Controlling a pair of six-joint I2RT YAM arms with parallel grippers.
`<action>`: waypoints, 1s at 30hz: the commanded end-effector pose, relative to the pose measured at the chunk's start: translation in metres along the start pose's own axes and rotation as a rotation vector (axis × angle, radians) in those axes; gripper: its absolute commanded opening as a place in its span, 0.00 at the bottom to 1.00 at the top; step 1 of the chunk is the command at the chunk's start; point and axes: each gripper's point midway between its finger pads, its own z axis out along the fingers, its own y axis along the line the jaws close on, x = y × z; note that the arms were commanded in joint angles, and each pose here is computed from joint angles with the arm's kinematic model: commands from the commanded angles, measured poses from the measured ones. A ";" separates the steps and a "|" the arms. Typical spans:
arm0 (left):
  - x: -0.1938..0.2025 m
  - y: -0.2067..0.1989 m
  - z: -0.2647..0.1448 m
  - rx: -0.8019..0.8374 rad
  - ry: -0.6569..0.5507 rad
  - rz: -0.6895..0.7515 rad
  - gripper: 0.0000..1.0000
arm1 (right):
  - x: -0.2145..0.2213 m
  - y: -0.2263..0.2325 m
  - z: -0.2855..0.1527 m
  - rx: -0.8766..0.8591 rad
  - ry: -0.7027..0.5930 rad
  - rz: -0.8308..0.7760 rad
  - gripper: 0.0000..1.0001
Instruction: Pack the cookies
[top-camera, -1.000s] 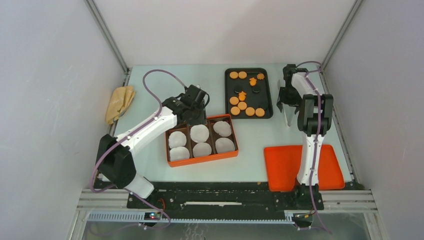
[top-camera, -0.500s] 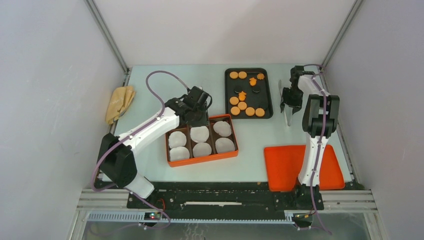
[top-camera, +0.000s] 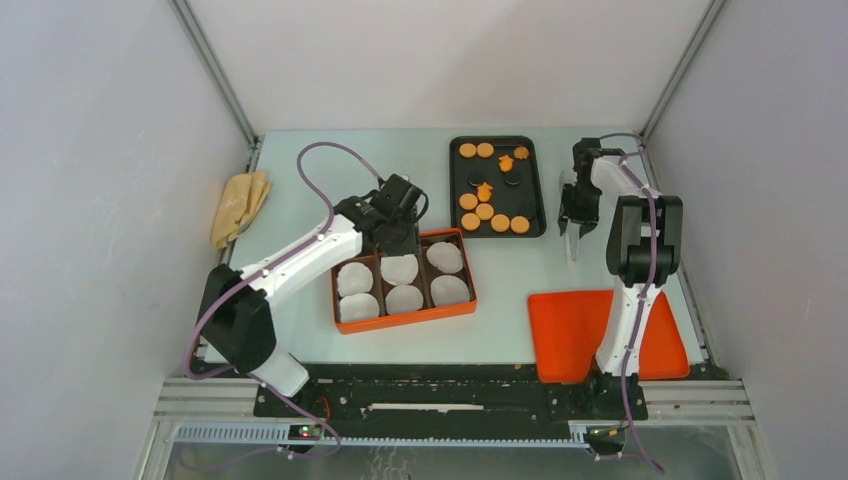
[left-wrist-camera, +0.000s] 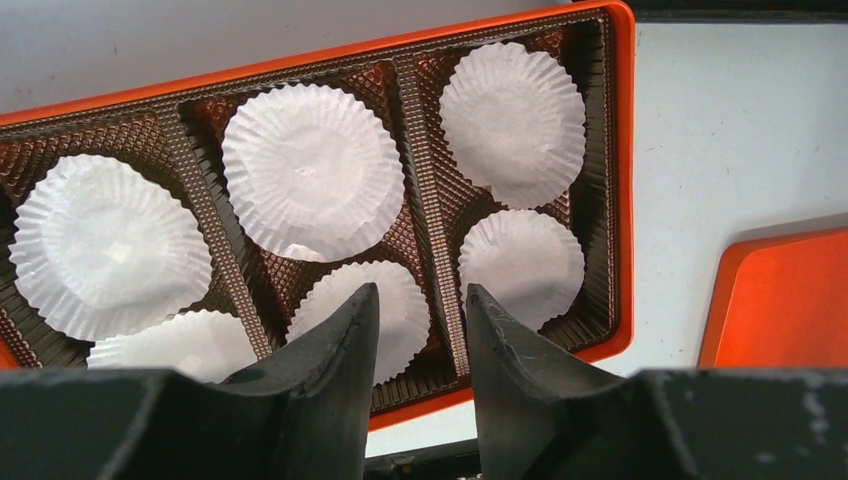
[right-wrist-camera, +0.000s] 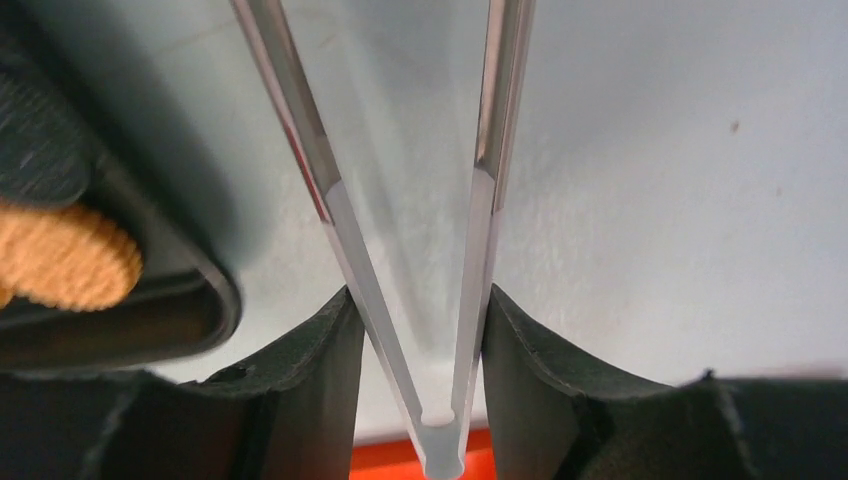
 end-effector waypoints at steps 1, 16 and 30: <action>-0.025 -0.014 -0.014 0.020 -0.068 -0.003 0.42 | -0.009 0.022 -0.073 -0.001 -0.163 -0.028 0.43; -0.132 -0.037 -0.030 0.061 -0.247 -0.041 0.42 | 0.064 0.095 -0.175 -0.161 -0.360 -0.255 0.41; -0.113 0.006 -0.023 -0.035 -0.314 -0.066 0.38 | 0.078 0.117 -0.150 -0.080 -0.505 -0.333 0.42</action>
